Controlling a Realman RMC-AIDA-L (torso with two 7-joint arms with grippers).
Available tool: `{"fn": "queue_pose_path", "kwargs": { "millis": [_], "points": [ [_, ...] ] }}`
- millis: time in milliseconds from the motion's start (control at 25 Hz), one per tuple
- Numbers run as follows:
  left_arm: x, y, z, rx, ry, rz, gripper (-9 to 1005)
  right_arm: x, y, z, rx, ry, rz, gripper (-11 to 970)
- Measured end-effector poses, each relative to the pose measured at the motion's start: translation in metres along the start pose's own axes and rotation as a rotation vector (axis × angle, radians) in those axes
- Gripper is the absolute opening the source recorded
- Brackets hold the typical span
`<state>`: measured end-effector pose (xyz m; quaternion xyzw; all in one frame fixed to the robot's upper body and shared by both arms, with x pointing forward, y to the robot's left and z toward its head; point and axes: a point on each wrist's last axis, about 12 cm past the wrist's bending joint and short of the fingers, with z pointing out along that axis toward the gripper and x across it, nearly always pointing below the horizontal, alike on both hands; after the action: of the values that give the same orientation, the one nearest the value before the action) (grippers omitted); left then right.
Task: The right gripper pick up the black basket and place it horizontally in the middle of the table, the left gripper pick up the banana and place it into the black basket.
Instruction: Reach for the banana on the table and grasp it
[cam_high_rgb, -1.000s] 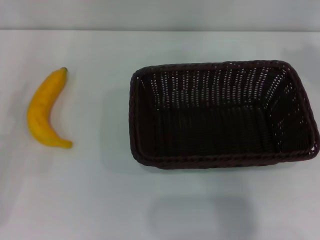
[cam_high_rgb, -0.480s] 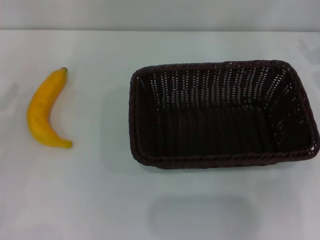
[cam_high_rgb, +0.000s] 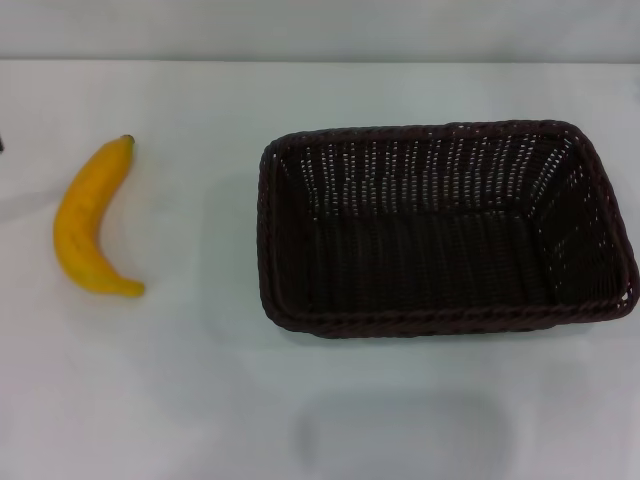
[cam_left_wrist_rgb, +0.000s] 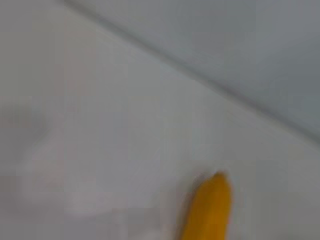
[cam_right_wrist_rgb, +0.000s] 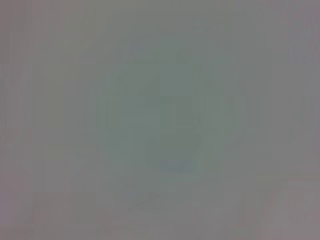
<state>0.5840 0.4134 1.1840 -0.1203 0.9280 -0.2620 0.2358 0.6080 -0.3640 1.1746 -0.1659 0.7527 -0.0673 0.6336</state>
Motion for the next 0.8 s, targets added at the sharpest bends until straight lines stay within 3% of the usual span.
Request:
{"fn": "queue_pose_path", "kwargs": {
  "millis": [200, 320, 520, 640, 800],
  "points": [
    [-0.019, -0.01, -0.01, -0.171, 0.099, 0.003, 655, -0.003, -0.002, 0.002, 0.021, -0.008, -0.033, 624],
    [-0.028, -0.022, 0.004, -0.271, 0.183, 0.034, 664, -0.001, -0.008, 0.0, 0.046, -0.006, -0.036, 624],
    [-0.03, -0.042, 0.033, -0.302, 0.239, 0.104, 678, 0.008, -0.01, 0.002, 0.065, 0.02, -0.049, 624],
    [-0.026, -0.055, 0.053, -0.289, 0.262, 0.155, 890, 0.011, -0.01, 0.003, 0.071, 0.032, -0.052, 624],
    [-0.015, -0.061, 0.072, -0.301, 0.321, 0.188, 886, 0.012, -0.009, 0.004, 0.069, 0.035, -0.052, 623]
  ]
}}
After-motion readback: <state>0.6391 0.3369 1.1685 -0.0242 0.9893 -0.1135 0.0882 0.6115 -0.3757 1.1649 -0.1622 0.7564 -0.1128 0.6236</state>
